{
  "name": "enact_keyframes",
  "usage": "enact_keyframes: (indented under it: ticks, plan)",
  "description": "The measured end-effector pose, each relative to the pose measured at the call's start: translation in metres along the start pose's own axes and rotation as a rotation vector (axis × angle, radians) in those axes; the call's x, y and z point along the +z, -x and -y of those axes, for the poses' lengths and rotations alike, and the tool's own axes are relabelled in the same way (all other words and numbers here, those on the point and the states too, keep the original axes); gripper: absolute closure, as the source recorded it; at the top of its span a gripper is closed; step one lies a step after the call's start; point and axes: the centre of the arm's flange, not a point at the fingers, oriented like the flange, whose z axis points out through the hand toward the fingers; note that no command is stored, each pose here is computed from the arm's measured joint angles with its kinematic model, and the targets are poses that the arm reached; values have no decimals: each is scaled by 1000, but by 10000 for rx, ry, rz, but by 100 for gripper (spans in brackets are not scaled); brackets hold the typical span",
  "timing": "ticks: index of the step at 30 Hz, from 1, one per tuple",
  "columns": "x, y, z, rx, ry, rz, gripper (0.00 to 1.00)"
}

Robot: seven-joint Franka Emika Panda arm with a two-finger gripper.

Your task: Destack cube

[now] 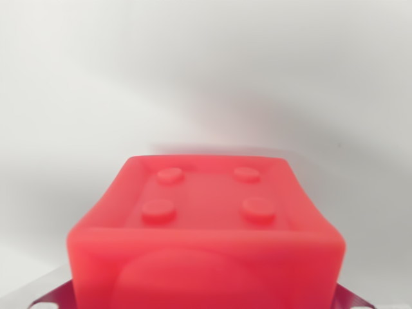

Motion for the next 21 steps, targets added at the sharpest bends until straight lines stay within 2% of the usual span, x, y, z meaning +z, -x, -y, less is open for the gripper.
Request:
enact_keyframes:
  ticks: [17,18,21]
  plan:
    - [18,0,0,-6,-1,-9,100]
    - [18,0,0,-5,-1,-9,0]
    - [18,0,1,-5,1,-8,0]
